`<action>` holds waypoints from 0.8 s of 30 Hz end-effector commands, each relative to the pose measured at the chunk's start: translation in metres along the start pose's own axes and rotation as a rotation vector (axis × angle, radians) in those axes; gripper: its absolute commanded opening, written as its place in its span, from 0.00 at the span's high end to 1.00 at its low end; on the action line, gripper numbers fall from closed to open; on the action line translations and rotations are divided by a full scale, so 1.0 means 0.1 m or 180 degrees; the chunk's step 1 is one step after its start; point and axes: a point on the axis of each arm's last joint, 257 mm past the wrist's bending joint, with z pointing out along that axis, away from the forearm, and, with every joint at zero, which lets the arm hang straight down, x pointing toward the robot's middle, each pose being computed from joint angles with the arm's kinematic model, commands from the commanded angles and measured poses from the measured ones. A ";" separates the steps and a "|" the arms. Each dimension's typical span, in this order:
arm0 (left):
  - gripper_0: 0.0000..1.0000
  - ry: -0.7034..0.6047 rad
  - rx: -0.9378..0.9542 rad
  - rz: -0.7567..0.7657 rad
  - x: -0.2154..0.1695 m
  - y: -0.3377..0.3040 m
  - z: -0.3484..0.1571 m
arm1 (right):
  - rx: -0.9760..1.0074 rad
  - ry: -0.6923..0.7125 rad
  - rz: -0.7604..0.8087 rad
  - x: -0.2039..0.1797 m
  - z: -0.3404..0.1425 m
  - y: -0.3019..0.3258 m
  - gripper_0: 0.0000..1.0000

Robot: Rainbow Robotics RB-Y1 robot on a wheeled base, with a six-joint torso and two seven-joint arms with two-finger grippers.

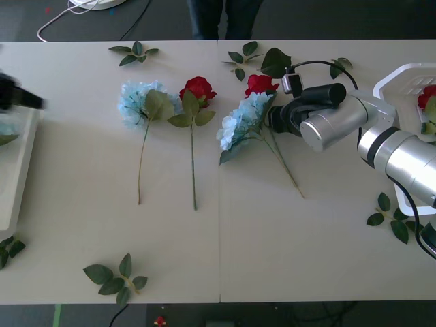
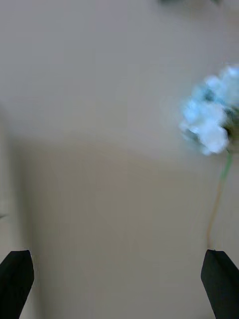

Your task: Place the red flowers into the right box and the blue flowers into the left box. If a person shows an open palm, hand one flower to the person first, then continue sorting.

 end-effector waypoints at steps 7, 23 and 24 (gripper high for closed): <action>0.02 0.0180 0.0062 0.0204 -0.37 -1.28 0.52 | -0.0218 -0.0249 0.0086 -0.46 -0.18 0.22 1.00; 0.02 0.0585 -0.0453 0.0437 0.18 -1.89 1.33 | -0.0392 -0.0332 0.0090 -0.37 -0.85 -0.26 0.00; 0.02 0.0602 -0.0461 0.0427 0.21 -1.90 1.35 | -0.0395 -0.0334 0.0073 -0.36 -0.87 -0.27 0.00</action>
